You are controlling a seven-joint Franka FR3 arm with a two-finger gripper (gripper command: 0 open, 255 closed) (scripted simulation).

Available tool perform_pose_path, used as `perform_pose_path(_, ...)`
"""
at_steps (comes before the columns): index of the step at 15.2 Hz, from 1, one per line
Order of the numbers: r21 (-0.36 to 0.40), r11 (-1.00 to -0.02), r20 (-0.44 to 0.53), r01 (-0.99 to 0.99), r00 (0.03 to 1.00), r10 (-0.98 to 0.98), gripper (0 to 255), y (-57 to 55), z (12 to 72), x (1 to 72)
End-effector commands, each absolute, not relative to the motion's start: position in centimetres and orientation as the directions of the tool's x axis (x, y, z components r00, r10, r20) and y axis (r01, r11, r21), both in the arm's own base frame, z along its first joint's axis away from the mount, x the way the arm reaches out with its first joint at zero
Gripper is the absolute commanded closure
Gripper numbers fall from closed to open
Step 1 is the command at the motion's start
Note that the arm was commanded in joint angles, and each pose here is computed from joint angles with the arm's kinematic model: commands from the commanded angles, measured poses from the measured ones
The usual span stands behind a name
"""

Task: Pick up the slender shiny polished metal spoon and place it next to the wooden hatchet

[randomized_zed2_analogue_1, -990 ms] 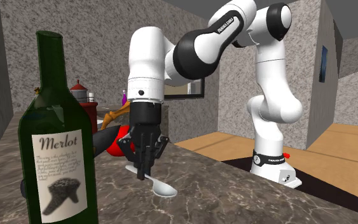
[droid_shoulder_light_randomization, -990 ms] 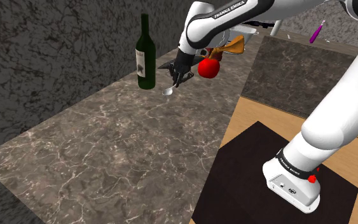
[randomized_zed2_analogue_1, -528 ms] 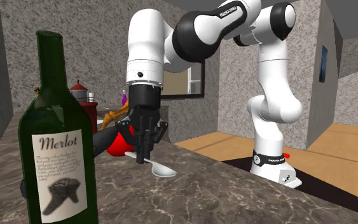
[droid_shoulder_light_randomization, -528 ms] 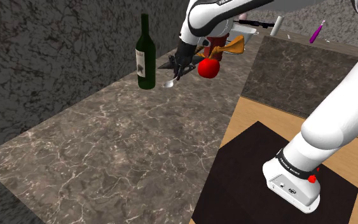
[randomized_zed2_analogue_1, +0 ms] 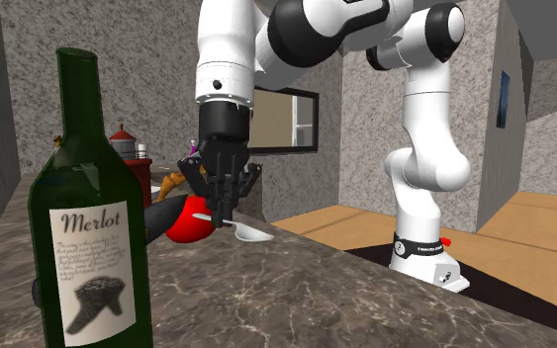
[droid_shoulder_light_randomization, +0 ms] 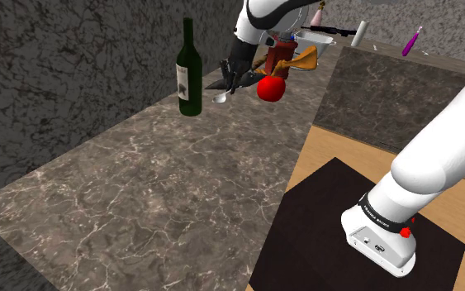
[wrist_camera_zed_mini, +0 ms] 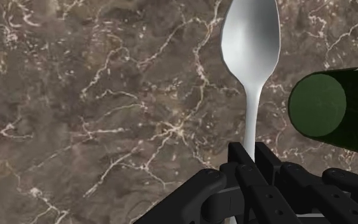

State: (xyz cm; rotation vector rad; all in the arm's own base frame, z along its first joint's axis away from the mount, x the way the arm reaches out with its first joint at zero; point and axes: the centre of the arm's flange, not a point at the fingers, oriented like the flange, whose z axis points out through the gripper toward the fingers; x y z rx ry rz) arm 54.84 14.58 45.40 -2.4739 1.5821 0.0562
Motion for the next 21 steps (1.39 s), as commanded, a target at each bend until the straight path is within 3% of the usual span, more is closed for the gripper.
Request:
perform_pose_path(1,-0.150,-0.405,-0.141,-0.902,0.425,-0.894,255,14.6,46.5,54.8)
perform_pose_path(14,-0.150,-0.405,-0.141,-0.902,0.425,-0.894,255,14.6,52.8,54.8)
perform_pose_path(21,-0.150,-0.405,-0.141,-0.902,0.425,-0.894,255,5.3,52.9,54.1)
